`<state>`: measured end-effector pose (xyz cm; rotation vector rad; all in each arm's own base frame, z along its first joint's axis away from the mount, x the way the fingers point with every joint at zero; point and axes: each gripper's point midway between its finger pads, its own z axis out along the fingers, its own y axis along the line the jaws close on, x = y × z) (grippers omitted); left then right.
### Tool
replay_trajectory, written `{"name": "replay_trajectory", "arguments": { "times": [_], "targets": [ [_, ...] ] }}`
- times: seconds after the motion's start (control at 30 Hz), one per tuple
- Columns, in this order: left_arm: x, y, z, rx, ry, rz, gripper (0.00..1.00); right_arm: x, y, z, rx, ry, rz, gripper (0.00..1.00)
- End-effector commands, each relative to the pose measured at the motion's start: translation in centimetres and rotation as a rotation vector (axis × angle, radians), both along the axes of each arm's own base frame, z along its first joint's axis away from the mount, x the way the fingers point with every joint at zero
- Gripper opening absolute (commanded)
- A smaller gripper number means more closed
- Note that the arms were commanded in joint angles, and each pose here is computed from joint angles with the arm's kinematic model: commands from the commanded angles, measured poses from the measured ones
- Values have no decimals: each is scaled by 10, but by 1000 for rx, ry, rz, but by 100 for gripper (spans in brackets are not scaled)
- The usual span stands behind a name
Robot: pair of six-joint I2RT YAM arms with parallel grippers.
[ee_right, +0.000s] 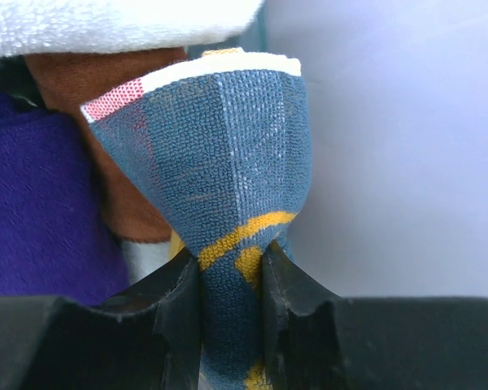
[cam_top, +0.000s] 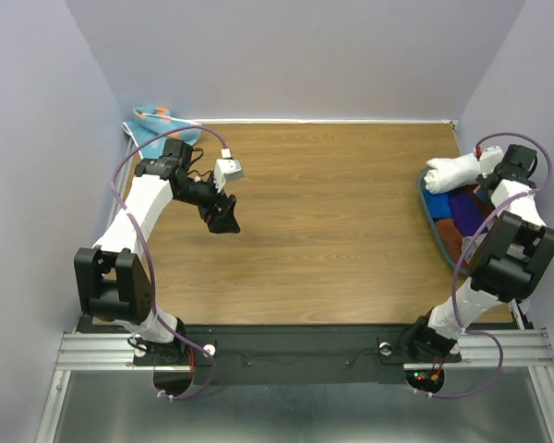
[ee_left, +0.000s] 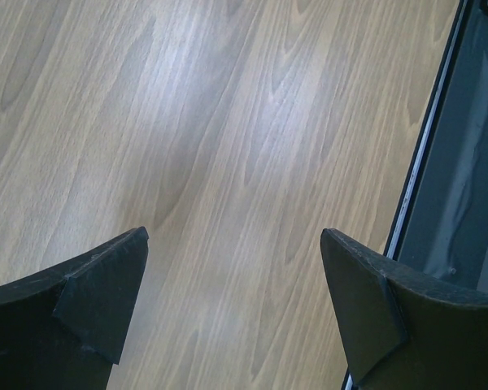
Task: Roll the towels
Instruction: Place the rolled towel into the container
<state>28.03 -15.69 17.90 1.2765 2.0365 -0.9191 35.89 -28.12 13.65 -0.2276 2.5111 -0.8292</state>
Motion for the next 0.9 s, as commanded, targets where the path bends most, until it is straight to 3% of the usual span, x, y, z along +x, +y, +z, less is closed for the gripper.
{"name": "replay_trajectory", "arguments": {
  "times": [0.0, 0.17, 0.27, 0.3, 0.33, 0.47, 0.73, 0.87],
  "targets": [
    [-6, -1, 6, -7, -1, -1, 99, 12, -3, 2, 7, -78, -9, 1],
    [-5, -1, 2, -2, 8, 1, 99, 10, 9, -10, 91, -65, -12, 2],
    [-3, -1, 2, 2, 9, 1, 99, 9, 11, -18, 120, -48, -19, 21],
    [-2, -1, 2, 2, 14, 1, 99, 9, 12, -19, 124, -44, -21, 44],
    [-1, -1, 2, 2, 14, 1, 99, 9, 12, -21, 128, -40, -23, 53],
    [-1, 0, 2, 8, 12, 2, 99, 13, 13, -12, 139, -52, -12, 75],
    [7, 0, 7, 5, 3, 34, 99, 19, 20, 29, 161, -108, 15, 84],
    [32, 6, 18, 18, -69, 120, 99, 24, 24, 59, 172, -146, 29, 89]
  ]
}}
